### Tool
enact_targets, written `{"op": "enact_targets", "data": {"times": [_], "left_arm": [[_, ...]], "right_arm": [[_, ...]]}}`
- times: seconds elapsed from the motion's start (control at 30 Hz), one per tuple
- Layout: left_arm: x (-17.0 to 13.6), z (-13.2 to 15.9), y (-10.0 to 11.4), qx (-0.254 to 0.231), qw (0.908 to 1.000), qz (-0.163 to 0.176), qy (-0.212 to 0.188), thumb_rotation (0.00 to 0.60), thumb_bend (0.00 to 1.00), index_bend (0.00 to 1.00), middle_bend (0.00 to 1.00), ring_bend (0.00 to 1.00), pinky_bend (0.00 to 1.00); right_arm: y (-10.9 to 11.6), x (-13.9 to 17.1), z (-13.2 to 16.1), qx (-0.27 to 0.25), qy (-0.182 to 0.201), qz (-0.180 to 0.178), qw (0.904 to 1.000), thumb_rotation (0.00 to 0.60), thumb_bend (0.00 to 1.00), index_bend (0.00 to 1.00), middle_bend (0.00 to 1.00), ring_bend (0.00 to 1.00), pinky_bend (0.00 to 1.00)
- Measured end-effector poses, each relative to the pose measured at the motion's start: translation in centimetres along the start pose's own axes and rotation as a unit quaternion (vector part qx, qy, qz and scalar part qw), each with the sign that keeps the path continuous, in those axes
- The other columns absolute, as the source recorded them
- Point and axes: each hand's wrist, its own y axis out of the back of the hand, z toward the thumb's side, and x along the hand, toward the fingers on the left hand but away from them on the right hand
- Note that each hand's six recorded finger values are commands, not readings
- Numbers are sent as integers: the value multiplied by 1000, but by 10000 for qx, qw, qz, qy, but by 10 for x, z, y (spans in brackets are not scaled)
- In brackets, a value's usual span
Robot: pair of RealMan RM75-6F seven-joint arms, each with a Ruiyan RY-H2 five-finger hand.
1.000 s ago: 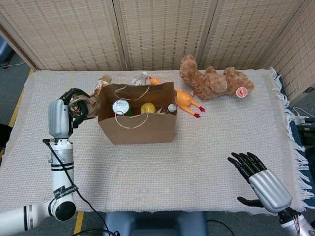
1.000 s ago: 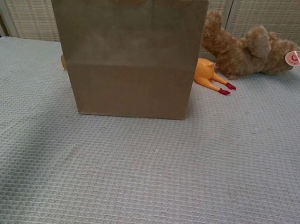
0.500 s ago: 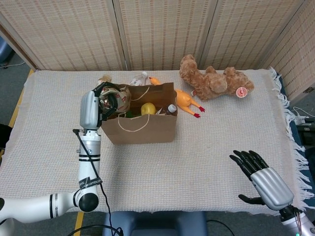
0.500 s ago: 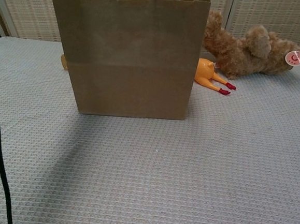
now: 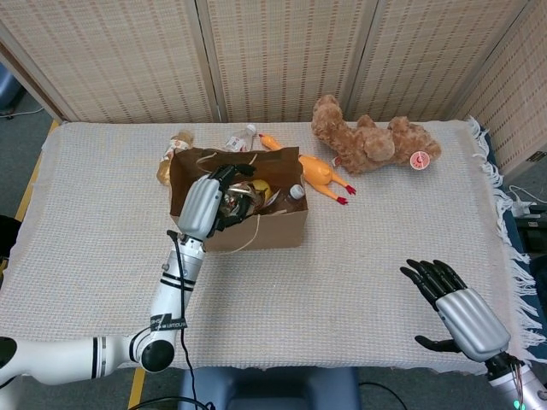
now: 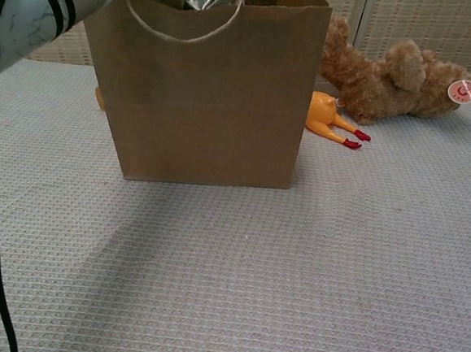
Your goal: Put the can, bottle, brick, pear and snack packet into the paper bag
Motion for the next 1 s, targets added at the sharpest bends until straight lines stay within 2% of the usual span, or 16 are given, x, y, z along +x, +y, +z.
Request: {"op": "enact_targets", "data": {"times": [0.33, 0.43, 0.6, 0.8, 0.9, 1.0], "left_arm": [[-4, 4, 12, -52, 10000, 26, -80, 600, 431, 49, 81, 18, 219], [-8, 3, 26, 24, 9997, 206, -115, 600, 441, 58, 82, 18, 219], [-25, -12, 62, 197, 9984, 532, -15, 600, 458, 80, 83, 23, 219], [-73, -51, 104, 539, 9949, 764, 374, 600, 457, 84, 83, 23, 217], [-109, -78, 112, 882, 9917, 718, 608, 600, 458, 82, 82, 22, 213], [-150, -105, 113, 1394, 9855, 524, 819, 600, 454, 46, 64, 8, 180]], "right_arm": [[0, 2, 2, 20, 22, -30, 10000, 600, 17, 0, 0, 0, 0], [1, 2, 2, 21, 32, -37, 10000, 600, 17, 0, 0, 0, 0], [-1, 4, 3, 43, 58, -26, 10000, 600, 17, 0, 0, 0, 0], [-4, 2, 5, 31, 100, -7, 9999, 600, 17, 0, 0, 0, 0], [-7, 0, 5, -10, 103, -16, 9999, 600, 17, 0, 0, 0, 0], [-10, -4, 2, -31, 76, -31, 10000, 600, 17, 0, 0, 0, 0]]}}
